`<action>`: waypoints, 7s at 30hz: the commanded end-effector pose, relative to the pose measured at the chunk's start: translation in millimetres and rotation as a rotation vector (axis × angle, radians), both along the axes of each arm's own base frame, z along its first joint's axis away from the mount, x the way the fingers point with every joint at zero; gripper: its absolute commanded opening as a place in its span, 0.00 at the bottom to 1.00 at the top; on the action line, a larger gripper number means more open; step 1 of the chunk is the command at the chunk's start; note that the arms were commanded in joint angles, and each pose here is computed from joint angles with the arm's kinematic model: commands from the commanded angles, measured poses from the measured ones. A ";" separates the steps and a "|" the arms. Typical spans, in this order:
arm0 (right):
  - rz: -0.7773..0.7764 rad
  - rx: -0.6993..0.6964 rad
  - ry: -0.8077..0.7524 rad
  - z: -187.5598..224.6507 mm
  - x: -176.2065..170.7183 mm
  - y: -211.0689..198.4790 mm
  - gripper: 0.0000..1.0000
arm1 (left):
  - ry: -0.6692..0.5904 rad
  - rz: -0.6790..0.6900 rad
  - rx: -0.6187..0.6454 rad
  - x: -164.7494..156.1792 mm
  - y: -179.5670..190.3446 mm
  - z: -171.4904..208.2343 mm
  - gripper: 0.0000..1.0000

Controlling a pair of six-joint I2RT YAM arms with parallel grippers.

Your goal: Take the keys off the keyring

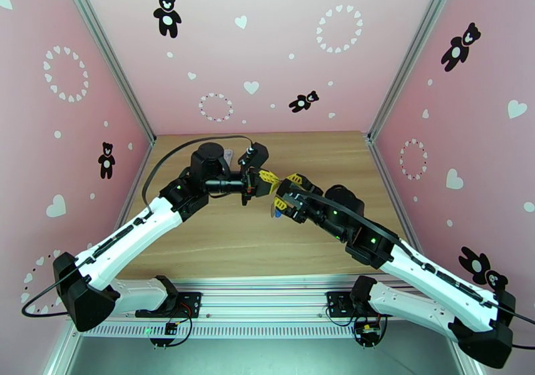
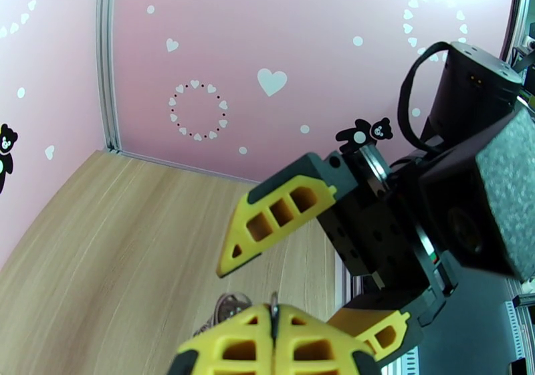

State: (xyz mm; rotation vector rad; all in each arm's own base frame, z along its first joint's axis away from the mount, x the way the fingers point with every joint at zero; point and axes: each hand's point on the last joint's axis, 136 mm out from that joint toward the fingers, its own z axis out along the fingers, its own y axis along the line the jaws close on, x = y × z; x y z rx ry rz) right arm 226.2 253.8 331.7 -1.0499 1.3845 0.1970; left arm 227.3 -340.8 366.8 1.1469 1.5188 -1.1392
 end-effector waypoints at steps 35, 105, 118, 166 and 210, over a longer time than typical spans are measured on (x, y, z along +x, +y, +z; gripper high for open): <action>-0.035 -0.098 -0.110 33.0 9.3 -3.0 0.53 | -0.008 0.006 0.037 1.7 -5.3 5.2 0.00; 0.063 -0.283 -0.196 42.8 -8.5 -10.5 0.00 | -0.062 0.049 0.128 -17.4 8.9 16.3 0.36; 0.012 -0.274 -0.072 30.0 -4.8 -16.8 0.00 | -0.066 0.328 -0.043 -10.6 31.0 4.8 0.68; 0.025 -0.252 0.390 1.6 -17.5 -14.7 0.00 | -0.362 0.337 0.007 0.0 0.1 -57.7 0.60; 0.013 -0.215 0.405 4.3 -16.0 -15.0 0.00 | -0.371 0.300 0.026 -4.0 -7.6 -55.1 0.38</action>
